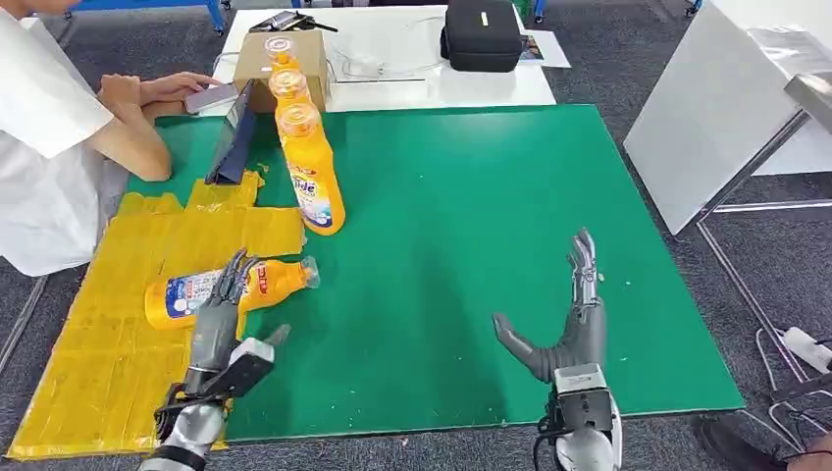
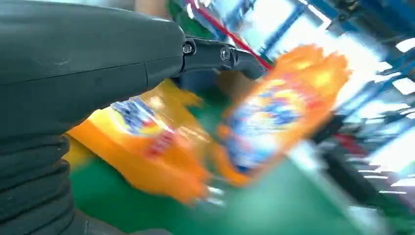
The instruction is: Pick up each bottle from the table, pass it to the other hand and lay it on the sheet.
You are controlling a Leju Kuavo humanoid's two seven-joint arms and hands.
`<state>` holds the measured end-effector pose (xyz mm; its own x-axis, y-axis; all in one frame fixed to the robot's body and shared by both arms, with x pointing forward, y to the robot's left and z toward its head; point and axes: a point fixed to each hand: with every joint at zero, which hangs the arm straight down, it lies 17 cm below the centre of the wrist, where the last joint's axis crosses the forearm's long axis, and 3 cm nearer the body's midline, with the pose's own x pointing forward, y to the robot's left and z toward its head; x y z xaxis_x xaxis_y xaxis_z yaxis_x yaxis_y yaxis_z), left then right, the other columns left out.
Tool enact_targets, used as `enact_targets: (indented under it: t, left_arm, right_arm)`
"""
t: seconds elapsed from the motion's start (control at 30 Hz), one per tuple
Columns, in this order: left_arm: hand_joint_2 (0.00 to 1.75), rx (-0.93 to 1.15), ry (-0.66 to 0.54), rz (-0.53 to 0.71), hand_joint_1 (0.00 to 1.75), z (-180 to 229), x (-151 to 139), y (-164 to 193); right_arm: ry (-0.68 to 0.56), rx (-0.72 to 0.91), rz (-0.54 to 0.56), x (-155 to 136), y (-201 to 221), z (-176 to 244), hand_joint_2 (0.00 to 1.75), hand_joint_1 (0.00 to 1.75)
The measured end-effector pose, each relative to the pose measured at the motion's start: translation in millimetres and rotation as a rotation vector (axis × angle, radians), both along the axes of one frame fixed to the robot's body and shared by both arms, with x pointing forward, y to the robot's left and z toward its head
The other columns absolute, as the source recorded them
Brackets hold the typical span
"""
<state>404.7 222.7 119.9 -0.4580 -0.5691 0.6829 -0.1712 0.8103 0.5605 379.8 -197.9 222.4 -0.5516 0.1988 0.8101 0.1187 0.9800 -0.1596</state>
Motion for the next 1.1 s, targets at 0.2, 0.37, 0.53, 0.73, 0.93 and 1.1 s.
enact_targets:
  t: [0.2,0.37,0.53,0.73,0.93,1.1]
  left_arm:
    - [1.75,-0.427,-0.025,-0.182,0.0,52.2,-39.8,-0.8]
    - [1.75,-0.542,0.0,-0.304,0.0,65.5,-56.7,-8.1]
    - [1.75,-0.629,0.137,-0.279,0.0,42.8,-49.1,0.3]
    - [1.75,-0.714,0.227,-0.302,0.0,26.7,-48.9,-2.5]
    - [1.75,-0.696,0.382,-0.228,0.0,-10.7,-48.2,-6.9]
    - [1.75,-0.718,0.421,-0.208,0.0,-21.4,-47.5,-8.1]
  right_arm:
    - [0.105,0.075,0.071,-5.1,-13.0,-26.9,1.75,0.0]
    - [0.155,0.099,0.068,-9.2,-27.4,-42.3,1.75,0.0]
    - [0.197,0.144,0.06,-14.7,-38.1,-55.1,1.75,0.0]
    - [0.22,0.118,0.01,-15.5,-40.7,-61.9,1.75,0.0]
    - [0.331,0.166,-0.022,-9.6,-39.7,-82.7,1.75,0.0]
    - [0.359,0.182,-0.015,-7.7,-36.4,-90.1,1.75,0.0]
